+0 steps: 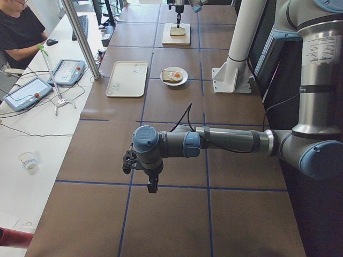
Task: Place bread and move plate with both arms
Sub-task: 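Lift the bread slice with the right gripper and carry it over the plate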
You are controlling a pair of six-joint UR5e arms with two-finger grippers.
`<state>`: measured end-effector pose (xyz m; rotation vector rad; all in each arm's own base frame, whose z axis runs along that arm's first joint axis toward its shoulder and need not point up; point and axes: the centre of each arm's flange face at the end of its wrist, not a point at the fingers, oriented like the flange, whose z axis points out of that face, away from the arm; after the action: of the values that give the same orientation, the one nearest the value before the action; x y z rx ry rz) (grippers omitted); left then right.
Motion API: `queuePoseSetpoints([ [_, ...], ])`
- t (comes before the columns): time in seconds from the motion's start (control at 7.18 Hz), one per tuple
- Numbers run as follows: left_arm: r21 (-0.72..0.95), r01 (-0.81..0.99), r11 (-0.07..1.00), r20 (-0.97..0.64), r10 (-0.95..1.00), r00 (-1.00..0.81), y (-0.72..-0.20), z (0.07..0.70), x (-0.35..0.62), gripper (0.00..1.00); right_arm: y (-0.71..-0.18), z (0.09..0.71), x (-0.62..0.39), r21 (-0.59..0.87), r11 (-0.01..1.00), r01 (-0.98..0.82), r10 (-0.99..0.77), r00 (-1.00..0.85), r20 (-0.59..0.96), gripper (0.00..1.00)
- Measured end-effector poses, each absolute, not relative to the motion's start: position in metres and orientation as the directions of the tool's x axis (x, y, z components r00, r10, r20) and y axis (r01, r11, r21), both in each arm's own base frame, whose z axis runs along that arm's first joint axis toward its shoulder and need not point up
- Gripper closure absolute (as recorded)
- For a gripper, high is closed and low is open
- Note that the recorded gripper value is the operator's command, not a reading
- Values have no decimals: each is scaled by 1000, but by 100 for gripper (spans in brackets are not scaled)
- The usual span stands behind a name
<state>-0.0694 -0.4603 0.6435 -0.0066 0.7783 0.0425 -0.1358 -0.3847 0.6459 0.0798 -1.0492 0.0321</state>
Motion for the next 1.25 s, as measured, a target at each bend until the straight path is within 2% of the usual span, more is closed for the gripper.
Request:
queuePoseSetpoints([
  [0.56, 4, -41, 999, -702, 32, 711, -459, 646, -69, 0, -424, 556, -157, -38, 985, -166, 79, 246, 966, 100],
  [0.98, 0, -40, 999, -703, 29, 711, -460, 646, -69, 0, -484, 437, -218, -59, 986, -159, 74, 94, 993, 100],
  [1.25, -5, -40, 999, -703, 25, 710, -460, 648, -69, 0, -490, 349, -307, -34, 988, -149, 34, -2, 999, 100],
])
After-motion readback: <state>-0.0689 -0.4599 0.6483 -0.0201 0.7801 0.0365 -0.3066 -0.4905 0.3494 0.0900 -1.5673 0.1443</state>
